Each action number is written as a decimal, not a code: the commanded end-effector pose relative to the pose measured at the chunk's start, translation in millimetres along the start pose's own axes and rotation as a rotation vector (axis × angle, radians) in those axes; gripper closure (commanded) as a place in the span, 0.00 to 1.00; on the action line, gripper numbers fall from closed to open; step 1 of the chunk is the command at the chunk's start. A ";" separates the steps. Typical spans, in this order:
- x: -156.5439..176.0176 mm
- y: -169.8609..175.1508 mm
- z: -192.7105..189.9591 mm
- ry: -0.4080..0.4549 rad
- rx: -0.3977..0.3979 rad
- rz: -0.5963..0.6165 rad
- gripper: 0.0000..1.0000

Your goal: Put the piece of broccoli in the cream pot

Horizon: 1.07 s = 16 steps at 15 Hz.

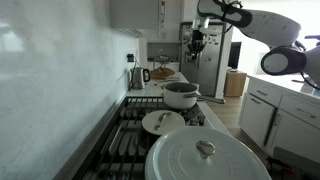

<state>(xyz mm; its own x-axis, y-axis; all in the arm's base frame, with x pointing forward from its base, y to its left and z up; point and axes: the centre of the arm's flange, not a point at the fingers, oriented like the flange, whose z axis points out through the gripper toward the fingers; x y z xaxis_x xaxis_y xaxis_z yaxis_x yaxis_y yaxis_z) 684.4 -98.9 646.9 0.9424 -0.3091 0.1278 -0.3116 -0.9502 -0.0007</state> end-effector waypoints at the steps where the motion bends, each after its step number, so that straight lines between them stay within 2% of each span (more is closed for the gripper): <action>1: -52.0 -7.6 -20.0 -0.050 0.007 -0.070 0.97; 8: -93.8 -36.5 -32.0 -0.220 0.062 -0.186 0.97; 16: -95.7 -84.2 12.0 -0.368 0.064 -0.250 0.97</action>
<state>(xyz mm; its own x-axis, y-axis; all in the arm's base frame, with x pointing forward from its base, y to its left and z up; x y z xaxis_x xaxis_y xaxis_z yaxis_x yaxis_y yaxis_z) 635.9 -5.4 652.1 0.9799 -0.0773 -0.1840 -0.0910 -0.9936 -0.0673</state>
